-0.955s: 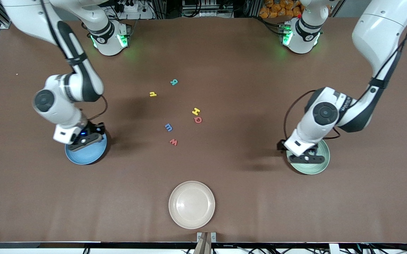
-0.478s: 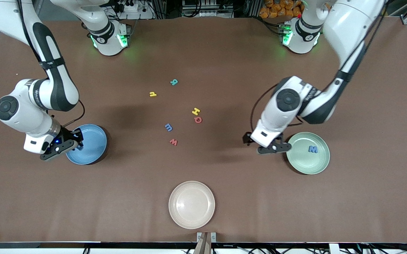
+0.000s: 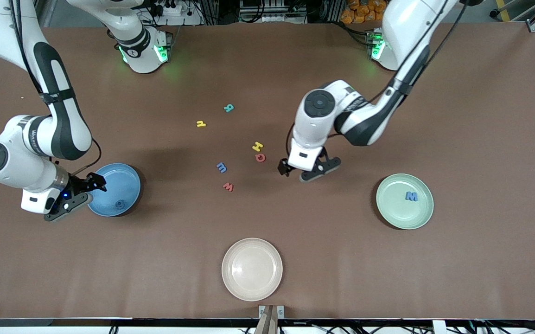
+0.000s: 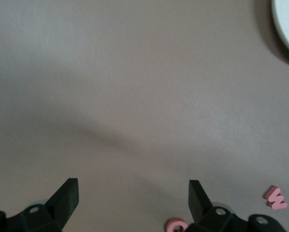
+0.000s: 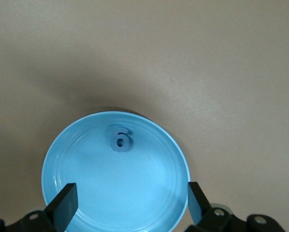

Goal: Sort upper and lower case letters into plates
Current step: 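Move the left gripper to the yellow H and lower onto it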

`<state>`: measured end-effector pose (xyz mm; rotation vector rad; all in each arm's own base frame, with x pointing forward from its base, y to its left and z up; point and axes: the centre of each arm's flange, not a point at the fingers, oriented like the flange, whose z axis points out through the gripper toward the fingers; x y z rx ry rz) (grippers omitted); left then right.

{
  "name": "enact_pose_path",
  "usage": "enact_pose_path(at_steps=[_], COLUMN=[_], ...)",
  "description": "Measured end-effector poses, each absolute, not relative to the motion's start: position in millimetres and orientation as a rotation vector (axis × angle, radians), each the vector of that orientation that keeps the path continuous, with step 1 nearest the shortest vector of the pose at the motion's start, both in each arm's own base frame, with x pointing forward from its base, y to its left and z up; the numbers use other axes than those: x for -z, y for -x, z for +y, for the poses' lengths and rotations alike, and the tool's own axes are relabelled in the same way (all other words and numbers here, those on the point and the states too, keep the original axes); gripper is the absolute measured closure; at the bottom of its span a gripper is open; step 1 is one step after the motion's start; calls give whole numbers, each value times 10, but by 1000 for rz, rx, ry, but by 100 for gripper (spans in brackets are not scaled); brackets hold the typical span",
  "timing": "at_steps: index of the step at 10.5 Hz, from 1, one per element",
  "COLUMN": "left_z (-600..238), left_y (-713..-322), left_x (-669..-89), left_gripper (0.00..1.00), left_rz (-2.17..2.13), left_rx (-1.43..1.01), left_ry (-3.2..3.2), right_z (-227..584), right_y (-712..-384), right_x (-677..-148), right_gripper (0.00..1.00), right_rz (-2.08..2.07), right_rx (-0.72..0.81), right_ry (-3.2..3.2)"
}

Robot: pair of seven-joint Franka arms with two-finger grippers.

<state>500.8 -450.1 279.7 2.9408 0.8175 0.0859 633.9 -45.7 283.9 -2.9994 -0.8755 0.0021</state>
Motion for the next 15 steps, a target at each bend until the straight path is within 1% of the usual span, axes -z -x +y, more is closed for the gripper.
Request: enact_pose_path(at_steps=[4,9,11,15], left_z=[-5086,-5464,-5583,-5683], left_y=[-4581,-4327,-4217,-4153], left_x=[-2386,-1898,-1830,-1857], left_gripper=[0,0,0,0], left_rz=[1042,1290,1339,1345], left_rx=[13,101,158,184], left_ry=[-2884,-2816,-2811,-2823], right_z=[-395,-359,-357,-357], right_y=[-6409,-6419,-6421,-6419], right_x=[-2758,-2734,-2732,-2700], right_gripper=[0,0,0,0], right_rz=[-882,-890,-891,-894], right_rx=[-4,-7,-7,-15], right_ry=[2991,2986,2986,2984])
